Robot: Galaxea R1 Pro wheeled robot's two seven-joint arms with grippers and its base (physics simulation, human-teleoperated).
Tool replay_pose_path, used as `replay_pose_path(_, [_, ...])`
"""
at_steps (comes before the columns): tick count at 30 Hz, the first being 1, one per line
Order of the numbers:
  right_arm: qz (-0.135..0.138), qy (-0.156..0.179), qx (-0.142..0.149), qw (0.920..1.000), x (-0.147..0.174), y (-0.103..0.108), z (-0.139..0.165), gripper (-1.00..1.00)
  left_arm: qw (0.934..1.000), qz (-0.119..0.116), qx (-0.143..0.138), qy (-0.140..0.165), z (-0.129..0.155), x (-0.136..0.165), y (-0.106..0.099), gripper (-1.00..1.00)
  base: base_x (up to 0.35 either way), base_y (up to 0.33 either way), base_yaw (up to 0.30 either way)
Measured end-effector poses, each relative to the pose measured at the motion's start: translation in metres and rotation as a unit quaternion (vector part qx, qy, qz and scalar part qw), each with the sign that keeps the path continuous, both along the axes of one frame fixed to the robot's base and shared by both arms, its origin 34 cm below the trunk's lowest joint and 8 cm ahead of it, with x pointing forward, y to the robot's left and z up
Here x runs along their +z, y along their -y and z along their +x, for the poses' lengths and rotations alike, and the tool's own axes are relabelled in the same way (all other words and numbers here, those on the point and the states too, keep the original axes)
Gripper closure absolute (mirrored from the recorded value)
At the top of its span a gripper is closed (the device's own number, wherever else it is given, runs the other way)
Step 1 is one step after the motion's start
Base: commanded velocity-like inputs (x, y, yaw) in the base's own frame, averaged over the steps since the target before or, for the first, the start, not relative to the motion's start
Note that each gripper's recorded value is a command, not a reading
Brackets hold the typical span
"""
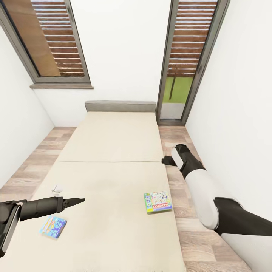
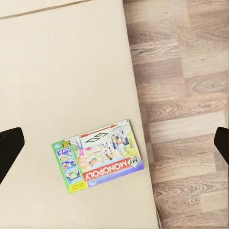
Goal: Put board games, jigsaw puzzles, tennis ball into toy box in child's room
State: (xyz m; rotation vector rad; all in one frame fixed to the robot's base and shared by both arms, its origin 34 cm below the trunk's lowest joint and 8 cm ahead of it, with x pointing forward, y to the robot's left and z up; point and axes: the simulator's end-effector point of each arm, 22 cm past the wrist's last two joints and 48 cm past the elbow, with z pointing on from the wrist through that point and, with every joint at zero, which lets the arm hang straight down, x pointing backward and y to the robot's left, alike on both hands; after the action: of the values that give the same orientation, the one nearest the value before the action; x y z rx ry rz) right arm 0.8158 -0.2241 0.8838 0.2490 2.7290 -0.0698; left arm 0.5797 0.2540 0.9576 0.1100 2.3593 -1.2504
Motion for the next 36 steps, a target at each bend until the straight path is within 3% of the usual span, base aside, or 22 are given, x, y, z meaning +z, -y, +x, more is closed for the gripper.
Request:
replay_pose_path(6, [-0.004, -0.023, 0.007, 0.9997, -0.007, -0.005, 0.001, -1.00, 1.0000, -0.001, 0.000, -0.005, -0.001, -0.004, 0.000, -1.00, 0.000, 0.000, 0.000])
replay_pose_path(28, [-0.006, -0.031, 0.003, 0.9995, -0.037, -0.006, 0.000, -1.00, 0.9997, -0.011, -0.003, -0.020, -0.003, -0.016, 0.003, -1.00, 0.000, 0.000, 0.000])
replay_pose_path(31, [-0.006, -0.034, 0.003, 0.9994, -0.041, -0.006, -0.001, -1.00, 0.9994, -0.031, -0.011, -0.014, -0.004, -0.007, 0.009, -1.00, 0.000, 0.000, 0.000])
replay_pose_path(34, [-0.006, -0.036, 0.003, 0.9993, -0.045, -0.007, -0.002, -1.00, 0.9966, -0.077, -0.029, -0.003, -0.008, 0.012, 0.020, -1.00, 0.000, 0.000, 0.000])
replay_pose_path(35, [-0.006, -0.037, 0.003, 0.9993, -0.046, -0.007, -0.003, -1.00, 0.9933, -0.108, -0.041, 0.004, -0.011, 0.026, 0.025, -1.00, 0.000, 0.000, 0.000])
replay_pose_path(36, [-0.006, -0.038, 0.003, 0.9993, -0.048, -0.007, -0.003, -1.00, 0.9933, -0.108, -0.041, 0.003, -0.011, 0.025, 0.025, -1.00, 0.000, 0.000, 0.000])
